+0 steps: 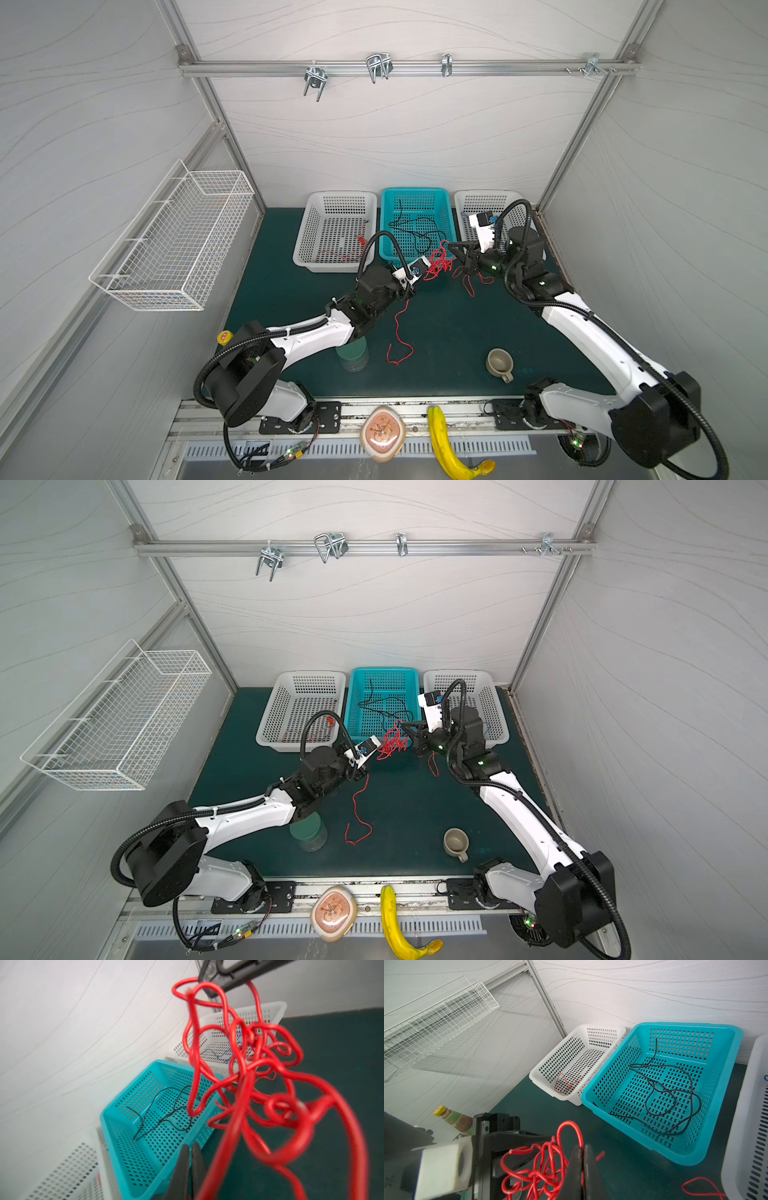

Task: Untangle the cables
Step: 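Grasp a red strand near the right gripper with the left gripper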

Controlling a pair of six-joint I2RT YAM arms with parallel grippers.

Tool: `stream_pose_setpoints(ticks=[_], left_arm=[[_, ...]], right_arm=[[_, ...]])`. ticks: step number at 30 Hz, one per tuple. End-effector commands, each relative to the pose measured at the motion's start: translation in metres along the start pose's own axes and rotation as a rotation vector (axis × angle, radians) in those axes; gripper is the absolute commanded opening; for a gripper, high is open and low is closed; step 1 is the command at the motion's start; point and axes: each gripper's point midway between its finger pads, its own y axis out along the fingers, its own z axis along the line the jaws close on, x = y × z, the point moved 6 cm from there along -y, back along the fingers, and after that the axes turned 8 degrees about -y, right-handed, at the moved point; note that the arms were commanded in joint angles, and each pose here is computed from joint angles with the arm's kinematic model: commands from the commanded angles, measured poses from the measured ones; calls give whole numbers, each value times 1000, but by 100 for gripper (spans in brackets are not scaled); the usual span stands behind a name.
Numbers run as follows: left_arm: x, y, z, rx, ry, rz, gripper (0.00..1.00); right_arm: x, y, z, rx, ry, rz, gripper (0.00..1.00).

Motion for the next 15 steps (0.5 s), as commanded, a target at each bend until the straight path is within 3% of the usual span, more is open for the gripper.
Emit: stream_pose_setpoints(ticks=[1,15], left_arm=[[17,1,6,35,23,-63,0],[38,-10,25,152,-63,-122,0]], right_arm=[[7,0,-5,-59,-1,1,0],[-73,34,-67,-408,133,283,0]])
